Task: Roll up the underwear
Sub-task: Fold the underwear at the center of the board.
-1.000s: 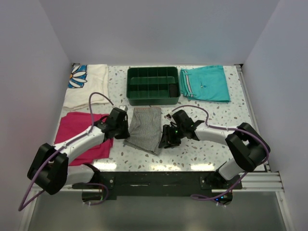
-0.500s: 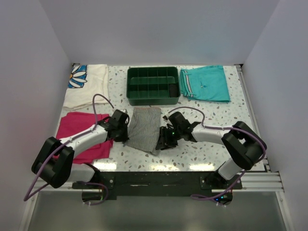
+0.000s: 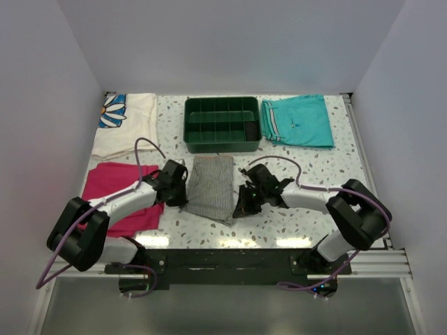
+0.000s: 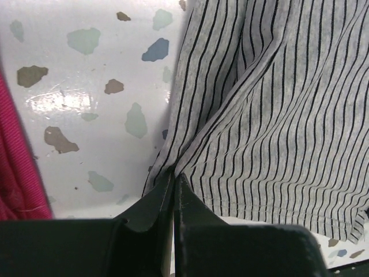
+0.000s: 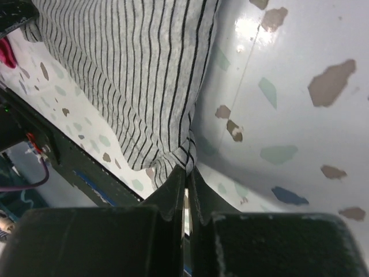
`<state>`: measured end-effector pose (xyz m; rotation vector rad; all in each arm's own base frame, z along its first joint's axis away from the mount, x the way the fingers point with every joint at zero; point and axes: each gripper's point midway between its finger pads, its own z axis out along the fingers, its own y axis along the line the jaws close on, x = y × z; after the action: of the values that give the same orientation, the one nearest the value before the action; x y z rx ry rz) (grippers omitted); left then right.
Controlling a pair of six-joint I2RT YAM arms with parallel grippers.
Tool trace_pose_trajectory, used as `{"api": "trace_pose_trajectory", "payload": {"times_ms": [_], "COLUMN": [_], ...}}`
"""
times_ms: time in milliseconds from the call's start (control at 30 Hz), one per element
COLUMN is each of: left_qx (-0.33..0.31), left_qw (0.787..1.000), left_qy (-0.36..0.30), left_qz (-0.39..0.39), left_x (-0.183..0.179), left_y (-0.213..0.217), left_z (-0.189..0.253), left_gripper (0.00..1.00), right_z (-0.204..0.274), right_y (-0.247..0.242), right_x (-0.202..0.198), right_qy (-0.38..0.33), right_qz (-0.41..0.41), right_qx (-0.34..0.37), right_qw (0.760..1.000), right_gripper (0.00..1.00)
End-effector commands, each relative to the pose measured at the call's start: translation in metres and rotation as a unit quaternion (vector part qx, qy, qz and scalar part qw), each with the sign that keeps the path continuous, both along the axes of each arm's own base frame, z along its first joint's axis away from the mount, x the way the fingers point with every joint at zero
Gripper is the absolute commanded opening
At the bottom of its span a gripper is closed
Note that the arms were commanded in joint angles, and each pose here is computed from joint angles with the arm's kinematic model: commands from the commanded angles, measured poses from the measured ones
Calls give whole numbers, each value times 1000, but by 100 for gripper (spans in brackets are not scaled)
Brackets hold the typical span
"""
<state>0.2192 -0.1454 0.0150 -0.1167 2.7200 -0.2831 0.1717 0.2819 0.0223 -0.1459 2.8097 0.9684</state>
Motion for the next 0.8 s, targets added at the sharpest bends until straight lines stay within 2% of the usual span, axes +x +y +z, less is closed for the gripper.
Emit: {"api": "trace_pose_trajectory", "payload": {"times_ms": [0, 267, 400, 467, 600, 633, 700, 733, 767], "left_qx": [-47, -93, -79, -72, -69, -58, -45, -41, -37], "left_qw": [999, 995, 996, 997, 997, 998, 999, 999, 999], "left_qy": [14, 35, 36, 33, 23, 13, 10, 9, 10], "left_qz": [0, -21, -17, -16, -14, -9, -8, -6, -5], "left_x": [-8, -31, -31, -30, -26, -22, -21, -20, -21], "left_y": [-20, -67, -70, -67, -65, -61, -57, -55, -54], "left_z": [-2, 0, -3, -1, 7, 8, 10, 10, 11], "left_gripper": [6, 10, 10, 11, 21, 31, 37, 44, 48], "right_z": [5, 3, 2, 5, 21, 29, 39, 48, 54], "right_y": [-29, -72, -72, -70, -67, -66, -65, -62, -61], "right_x": [-1, -6, -10, -9, 3, 7, 14, 18, 20], "right_qy": [-32, -38, -34, -33, -59, -67, -81, -90, -98], "right_qz": [-13, -33, -14, -10, -19, -20, -24, -24, -26], "right_qx": [-50, -133, -132, -131, -129, -129, -129, -124, -119], "right_qw": [998, 990, 991, 991, 990, 989, 988, 988, 988], "right_gripper": [0, 0, 0, 9, 30, 31, 32, 34, 34]}}
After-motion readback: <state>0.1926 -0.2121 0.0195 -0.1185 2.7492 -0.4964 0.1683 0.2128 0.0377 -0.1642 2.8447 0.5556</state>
